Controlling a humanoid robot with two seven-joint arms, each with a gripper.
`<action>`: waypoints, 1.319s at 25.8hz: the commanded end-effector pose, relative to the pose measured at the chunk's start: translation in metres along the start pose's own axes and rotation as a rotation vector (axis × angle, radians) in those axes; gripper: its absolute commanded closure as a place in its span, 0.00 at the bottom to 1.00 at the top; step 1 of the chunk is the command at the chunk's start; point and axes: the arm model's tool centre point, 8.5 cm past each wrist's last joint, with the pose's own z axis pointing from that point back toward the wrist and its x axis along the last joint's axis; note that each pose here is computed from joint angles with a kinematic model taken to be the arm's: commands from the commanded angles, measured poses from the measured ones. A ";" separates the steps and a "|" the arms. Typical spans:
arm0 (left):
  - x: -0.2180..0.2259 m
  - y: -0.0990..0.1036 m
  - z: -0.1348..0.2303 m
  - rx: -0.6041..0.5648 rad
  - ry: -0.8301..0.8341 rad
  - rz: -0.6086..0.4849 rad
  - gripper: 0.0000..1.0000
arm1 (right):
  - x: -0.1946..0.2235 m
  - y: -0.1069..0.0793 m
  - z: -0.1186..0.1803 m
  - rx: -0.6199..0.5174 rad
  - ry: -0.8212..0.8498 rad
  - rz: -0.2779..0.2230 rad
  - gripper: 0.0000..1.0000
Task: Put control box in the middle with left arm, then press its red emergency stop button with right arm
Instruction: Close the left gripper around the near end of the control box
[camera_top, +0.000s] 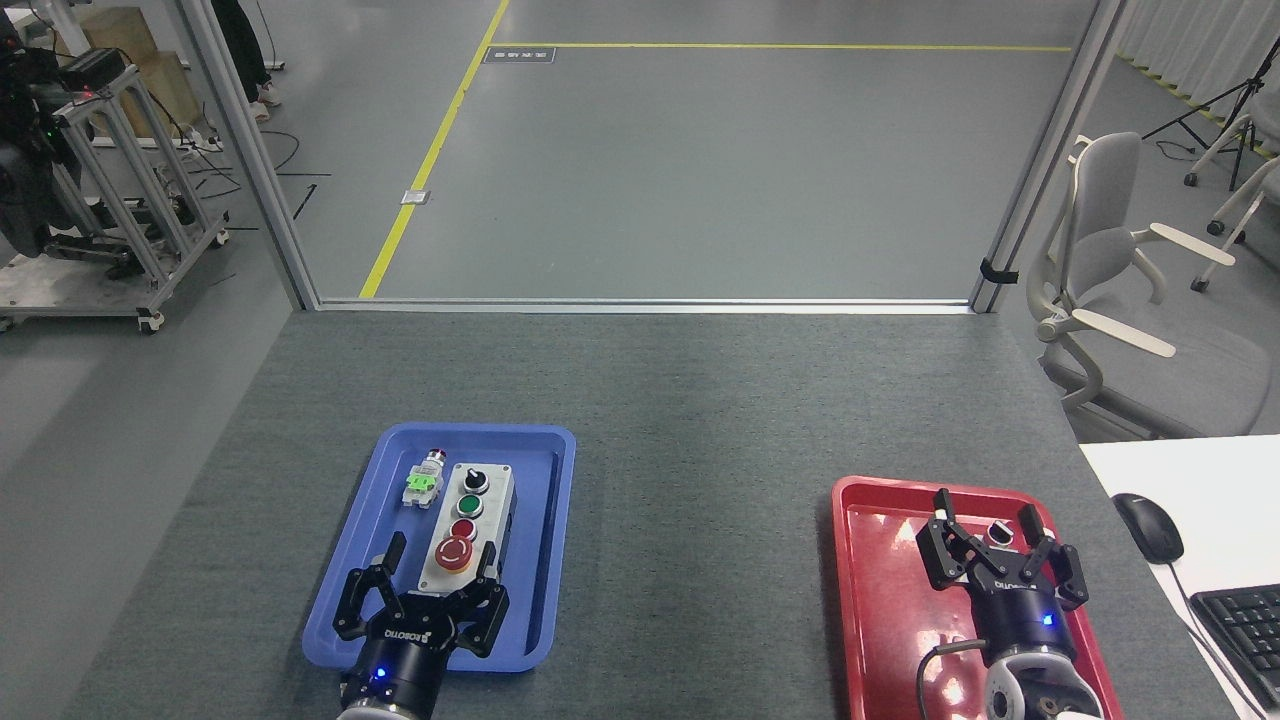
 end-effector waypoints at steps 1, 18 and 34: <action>0.009 -0.013 0.001 -0.026 -0.011 0.009 0.03 | 0.000 0.000 0.000 0.002 -0.002 0.000 0.01; 0.016 -0.057 -0.006 -0.111 0.058 -0.003 0.03 | -0.001 0.000 0.000 0.005 0.002 0.001 0.01; 0.005 -0.036 -0.011 -0.033 0.127 -0.037 0.03 | -0.004 -0.001 0.001 0.001 0.010 -0.002 0.01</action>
